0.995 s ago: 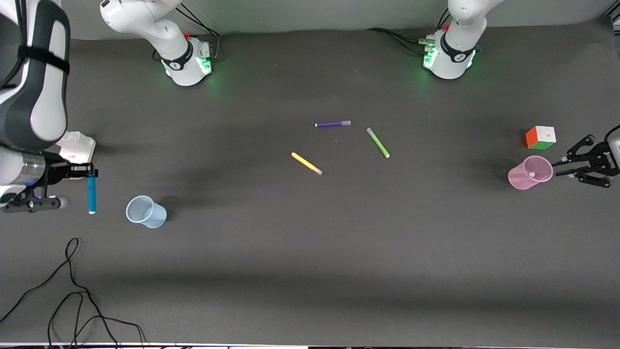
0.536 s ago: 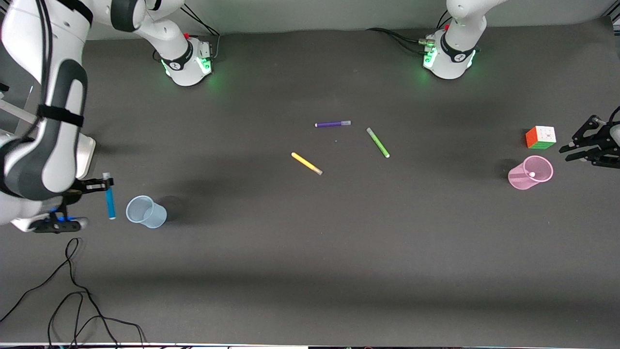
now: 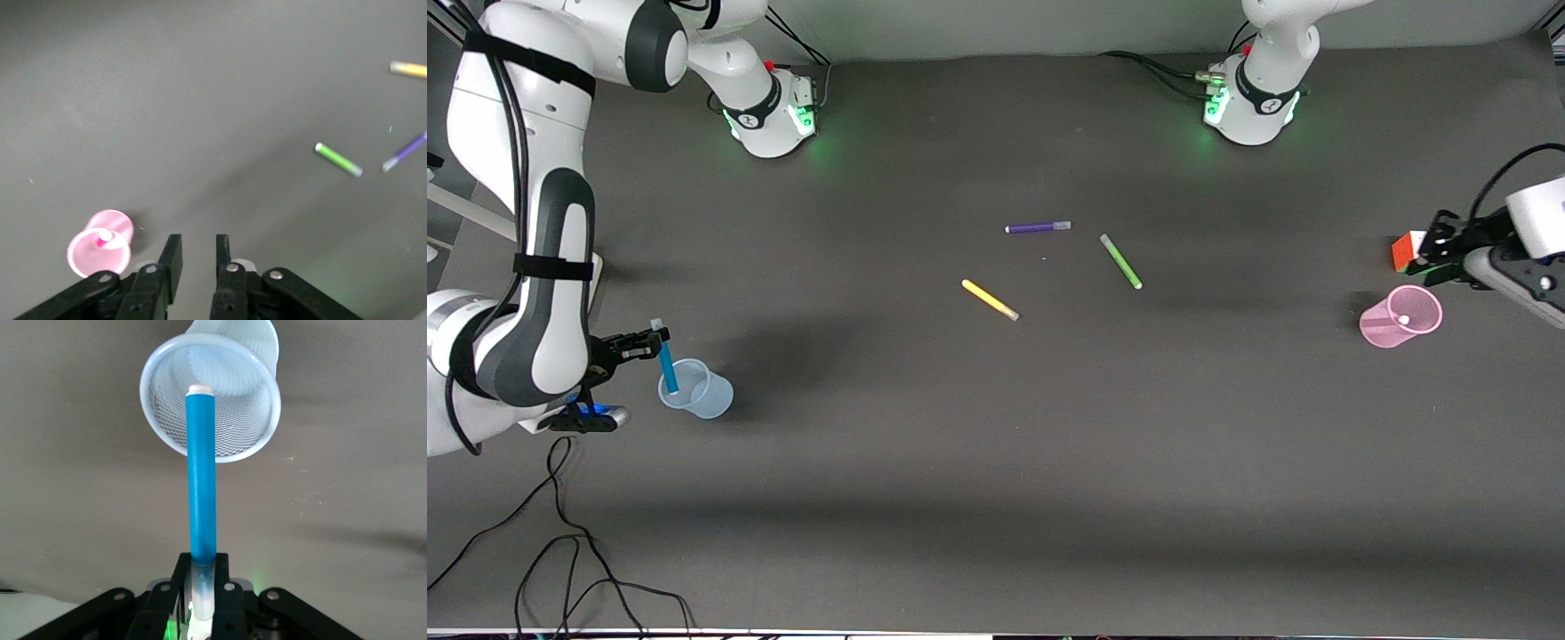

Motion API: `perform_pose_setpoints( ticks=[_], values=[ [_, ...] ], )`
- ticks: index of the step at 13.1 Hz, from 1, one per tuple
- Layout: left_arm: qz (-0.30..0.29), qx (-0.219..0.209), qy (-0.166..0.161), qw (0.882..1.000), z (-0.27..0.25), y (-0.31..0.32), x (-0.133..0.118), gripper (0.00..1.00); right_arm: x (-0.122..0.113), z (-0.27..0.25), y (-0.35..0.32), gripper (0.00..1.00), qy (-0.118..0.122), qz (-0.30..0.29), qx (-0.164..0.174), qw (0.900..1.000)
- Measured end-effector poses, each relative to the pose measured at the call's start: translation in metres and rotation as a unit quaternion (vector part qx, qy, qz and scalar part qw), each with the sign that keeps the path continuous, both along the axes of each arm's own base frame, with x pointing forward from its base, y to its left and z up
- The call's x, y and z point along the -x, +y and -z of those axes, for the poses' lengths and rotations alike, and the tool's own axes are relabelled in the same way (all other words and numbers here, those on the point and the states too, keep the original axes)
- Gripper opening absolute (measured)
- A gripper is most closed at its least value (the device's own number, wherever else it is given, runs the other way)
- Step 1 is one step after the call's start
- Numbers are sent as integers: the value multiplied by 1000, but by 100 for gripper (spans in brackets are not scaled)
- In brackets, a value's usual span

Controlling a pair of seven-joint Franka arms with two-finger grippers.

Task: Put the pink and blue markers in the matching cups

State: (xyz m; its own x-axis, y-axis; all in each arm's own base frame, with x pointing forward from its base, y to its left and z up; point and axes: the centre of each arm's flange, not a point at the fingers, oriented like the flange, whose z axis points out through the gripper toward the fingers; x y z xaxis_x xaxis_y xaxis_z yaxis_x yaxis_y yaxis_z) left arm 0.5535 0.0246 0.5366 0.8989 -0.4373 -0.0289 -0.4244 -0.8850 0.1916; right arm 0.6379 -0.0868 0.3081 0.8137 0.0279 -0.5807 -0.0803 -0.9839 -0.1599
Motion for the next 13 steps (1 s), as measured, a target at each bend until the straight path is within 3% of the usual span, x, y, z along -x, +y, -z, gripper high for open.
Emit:
perform_pose_setpoints(
  ticks=[5,6,8,11,13],
  values=[
    [-110,-22,21,993,-3,-41,1,35,1,20,1,17,15,3,-4,1000],
    [-123,-29,24,992,-5,-55,3,41,2,27,-1,17,20,7,-9,1000],
    [-132,-43,31,990,-14,-87,10,61,4,39,-8,17,28,15,-13,999],
    [-140,-80,30,986,-34,-112,19,98,4,46,-10,17,33,17,-13,999],
    [-143,-85,32,985,-38,-113,21,100,3,46,-9,17,33,15,-13,999]
  ],
)
